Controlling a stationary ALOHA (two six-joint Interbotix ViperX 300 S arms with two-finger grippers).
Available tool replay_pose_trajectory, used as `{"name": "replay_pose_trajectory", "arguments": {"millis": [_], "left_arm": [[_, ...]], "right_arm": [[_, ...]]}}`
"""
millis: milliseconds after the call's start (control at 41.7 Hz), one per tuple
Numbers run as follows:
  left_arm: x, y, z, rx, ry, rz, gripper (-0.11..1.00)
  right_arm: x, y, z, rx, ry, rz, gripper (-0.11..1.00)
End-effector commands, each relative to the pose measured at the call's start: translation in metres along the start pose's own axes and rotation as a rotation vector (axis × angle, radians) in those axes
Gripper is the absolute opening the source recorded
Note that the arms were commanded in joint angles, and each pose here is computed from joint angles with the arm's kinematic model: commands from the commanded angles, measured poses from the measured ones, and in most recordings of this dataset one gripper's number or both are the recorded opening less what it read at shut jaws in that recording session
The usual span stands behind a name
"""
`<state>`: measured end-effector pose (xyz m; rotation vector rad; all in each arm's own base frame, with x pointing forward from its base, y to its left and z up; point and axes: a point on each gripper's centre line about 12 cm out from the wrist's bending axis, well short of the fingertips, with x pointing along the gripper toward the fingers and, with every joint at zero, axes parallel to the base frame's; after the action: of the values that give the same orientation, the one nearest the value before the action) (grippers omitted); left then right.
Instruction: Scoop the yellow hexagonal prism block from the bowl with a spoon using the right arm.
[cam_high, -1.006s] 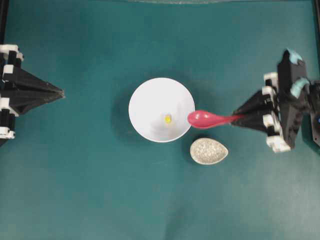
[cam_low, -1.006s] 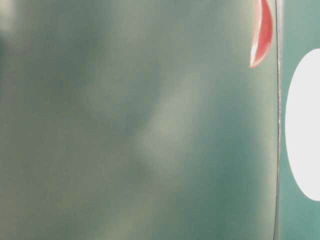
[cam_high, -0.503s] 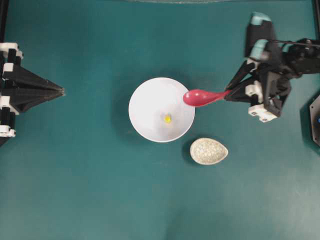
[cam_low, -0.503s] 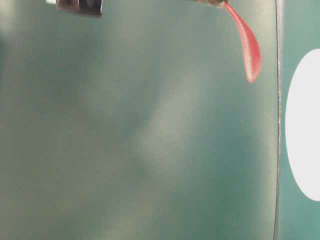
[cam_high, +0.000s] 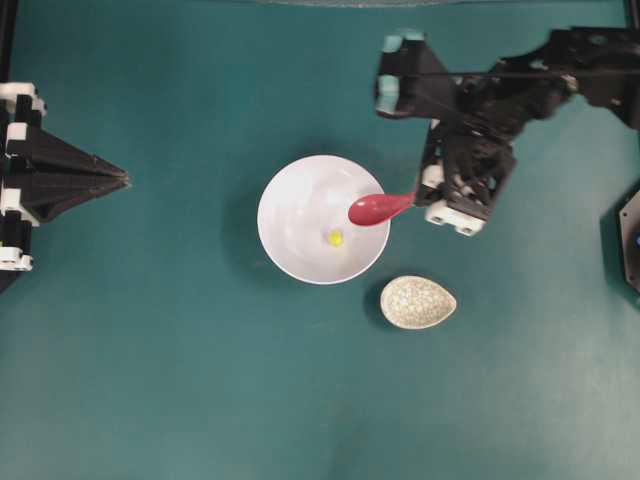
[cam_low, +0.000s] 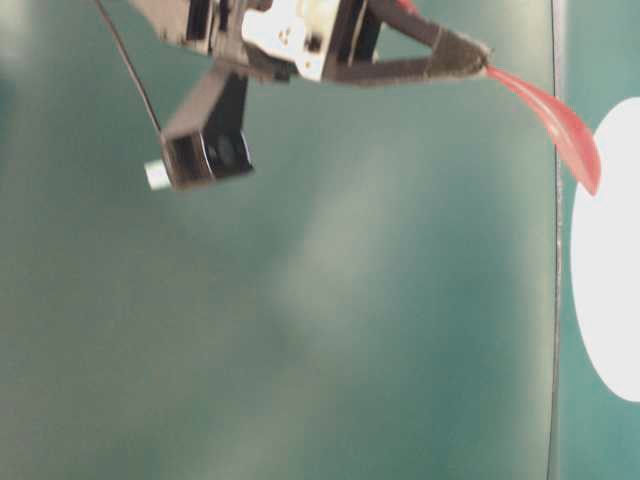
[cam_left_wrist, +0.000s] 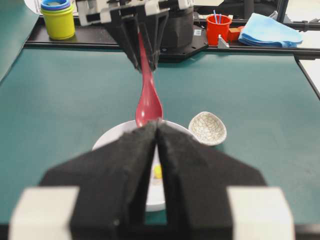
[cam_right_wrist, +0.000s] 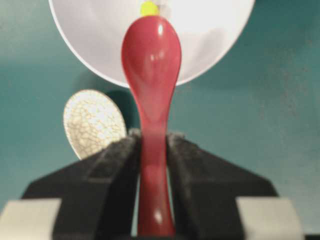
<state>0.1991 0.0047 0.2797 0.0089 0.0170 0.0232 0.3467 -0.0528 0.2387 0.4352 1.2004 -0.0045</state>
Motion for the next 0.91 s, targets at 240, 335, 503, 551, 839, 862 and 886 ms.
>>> {"name": "replay_pose_trajectory", "arguments": {"millis": [240,335,503,551,839,862,886], "left_arm": [[0.003,0.001,0.010,0.002,-0.025,0.003,0.09],[0.003,0.000,0.011,0.003,-0.028,0.001,0.09],[0.003,0.000,0.011,0.008,-0.028,0.001,0.09],[0.003,0.000,0.011,0.008,-0.028,0.001,0.09],[0.003,0.000,0.011,0.011,-0.028,0.001,0.09],[0.003,0.000,0.011,0.009,-0.028,0.001,0.09],[0.003,0.000,0.011,0.011,-0.028,0.001,0.09]], "right_arm": [[-0.008,0.006,0.034,0.022,0.093,0.002,0.24],[-0.004,0.007,0.035,0.021,0.123,0.004,0.24],[0.003,0.009,0.033,0.017,0.169,0.007,0.24],[0.006,0.010,0.032,0.015,0.176,0.008,0.24],[0.019,0.013,0.031,0.008,0.203,0.010,0.24],[0.020,0.013,0.031,0.007,0.207,0.010,0.24],[0.022,0.013,0.031,0.009,0.211,0.011,0.24]]}}
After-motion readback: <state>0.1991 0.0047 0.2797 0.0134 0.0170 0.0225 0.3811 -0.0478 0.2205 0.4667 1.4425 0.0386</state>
